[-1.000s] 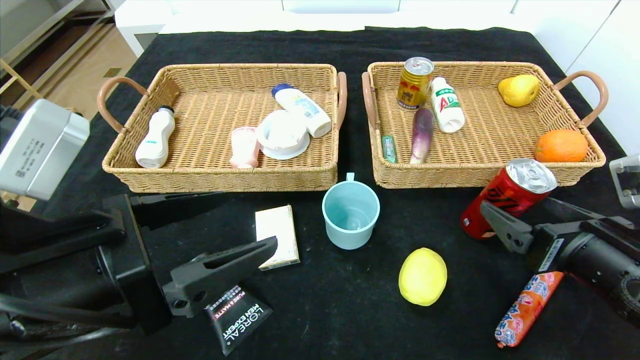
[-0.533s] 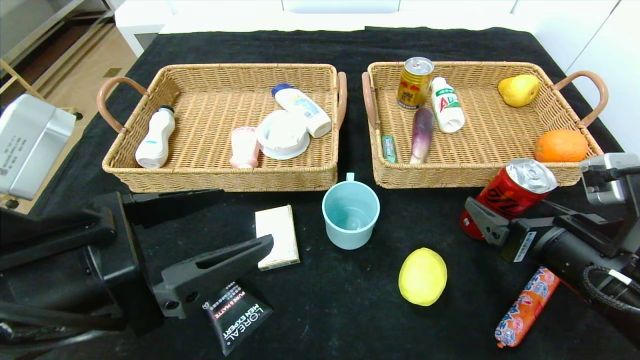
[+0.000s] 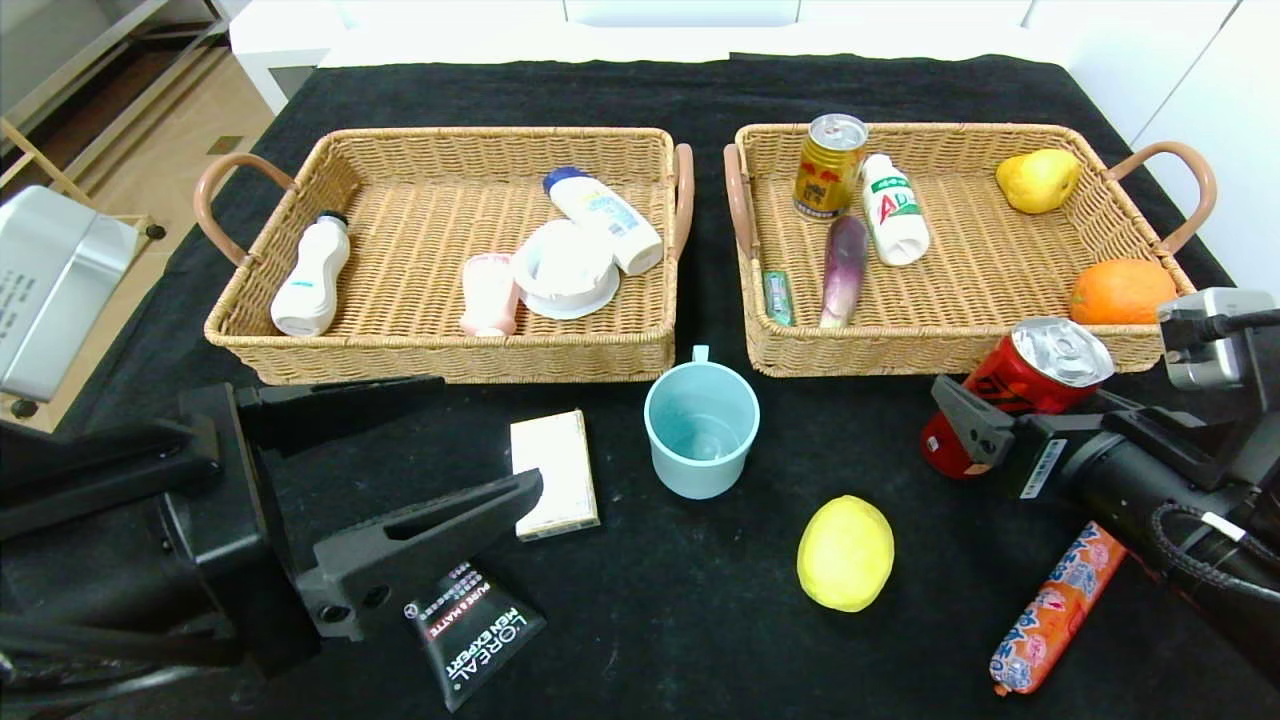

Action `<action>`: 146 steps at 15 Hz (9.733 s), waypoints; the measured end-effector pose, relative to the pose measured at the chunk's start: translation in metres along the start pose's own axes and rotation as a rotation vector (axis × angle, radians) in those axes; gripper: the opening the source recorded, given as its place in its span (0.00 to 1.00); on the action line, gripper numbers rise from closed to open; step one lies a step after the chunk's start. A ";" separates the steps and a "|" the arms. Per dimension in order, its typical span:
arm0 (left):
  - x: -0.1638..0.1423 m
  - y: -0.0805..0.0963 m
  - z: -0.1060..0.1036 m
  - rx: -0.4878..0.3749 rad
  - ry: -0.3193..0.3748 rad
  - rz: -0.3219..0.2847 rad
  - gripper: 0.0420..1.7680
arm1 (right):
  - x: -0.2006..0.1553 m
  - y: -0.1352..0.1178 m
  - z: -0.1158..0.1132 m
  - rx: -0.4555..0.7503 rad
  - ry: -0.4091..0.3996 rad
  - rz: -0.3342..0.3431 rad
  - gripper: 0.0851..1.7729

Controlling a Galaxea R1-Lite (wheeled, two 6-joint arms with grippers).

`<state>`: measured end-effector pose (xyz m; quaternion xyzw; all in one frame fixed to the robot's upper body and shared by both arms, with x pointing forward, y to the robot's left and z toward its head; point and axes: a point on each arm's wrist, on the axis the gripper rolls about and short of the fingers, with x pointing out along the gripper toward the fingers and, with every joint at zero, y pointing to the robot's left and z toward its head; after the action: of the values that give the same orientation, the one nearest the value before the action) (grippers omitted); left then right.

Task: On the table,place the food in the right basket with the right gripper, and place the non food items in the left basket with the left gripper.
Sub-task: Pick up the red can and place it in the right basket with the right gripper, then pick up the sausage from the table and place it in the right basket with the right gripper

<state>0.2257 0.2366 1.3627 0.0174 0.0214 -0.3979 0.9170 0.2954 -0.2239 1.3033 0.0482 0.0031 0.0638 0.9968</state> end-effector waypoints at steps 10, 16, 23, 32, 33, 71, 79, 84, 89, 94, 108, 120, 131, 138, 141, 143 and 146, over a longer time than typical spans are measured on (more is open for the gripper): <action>-0.001 0.000 0.000 0.002 -0.002 0.000 0.97 | 0.005 -0.001 -0.006 -0.006 0.016 -0.012 0.55; -0.002 -0.001 0.000 0.003 -0.003 0.000 0.97 | 0.006 -0.001 -0.009 -0.011 0.027 -0.011 0.55; -0.003 -0.001 0.000 0.003 -0.004 -0.001 0.97 | -0.004 0.000 -0.004 -0.027 0.035 0.008 0.55; -0.003 -0.001 0.000 0.003 -0.005 0.000 0.97 | -0.019 -0.003 0.079 -0.037 -0.009 0.018 0.54; -0.004 -0.001 0.000 0.004 -0.006 0.001 0.97 | -0.017 -0.004 0.093 -0.029 -0.031 0.018 0.54; -0.007 -0.002 -0.002 0.040 -0.012 -0.002 0.97 | 0.134 -0.047 0.100 -0.033 -0.038 -0.167 0.84; -0.008 -0.002 -0.002 0.042 -0.012 -0.003 0.97 | 0.035 -0.044 0.101 -0.008 0.225 -0.224 0.92; -0.008 -0.002 -0.002 0.041 -0.010 -0.003 0.97 | -0.021 -0.033 0.092 0.204 0.424 -0.316 0.94; -0.007 -0.002 -0.003 0.041 -0.006 -0.004 0.97 | -0.048 -0.036 0.080 0.475 0.573 -0.389 0.95; -0.007 -0.002 -0.004 0.042 -0.002 -0.004 0.97 | -0.055 -0.037 0.064 0.599 0.700 -0.362 0.96; -0.009 -0.003 -0.003 0.047 -0.008 -0.004 0.97 | -0.031 -0.031 0.019 0.682 0.920 -0.418 0.96; -0.009 -0.003 -0.003 0.049 -0.009 -0.004 0.97 | -0.011 -0.030 -0.006 0.678 0.958 -0.466 0.65; -0.011 -0.003 -0.003 0.055 -0.014 -0.004 0.97 | -0.008 -0.031 -0.011 0.674 0.974 -0.480 0.21; -0.011 -0.004 -0.003 0.056 -0.015 -0.005 0.97 | -0.006 -0.029 -0.011 0.677 0.949 -0.452 0.21; -0.011 -0.004 -0.003 0.057 -0.014 -0.005 0.97 | -0.012 -0.027 0.001 0.672 0.918 -0.408 0.21; -0.011 -0.004 -0.003 0.057 -0.014 -0.005 0.97 | -0.019 -0.028 0.011 0.650 0.903 -0.377 0.21; -0.011 -0.004 -0.003 0.056 -0.014 -0.005 0.97 | -0.026 -0.028 0.032 0.609 0.854 -0.309 0.21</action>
<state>0.2155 0.2425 1.3602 0.0402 0.0042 -0.4008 0.9153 0.2737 -0.2580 1.3326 0.3033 0.4331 -0.0731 0.8456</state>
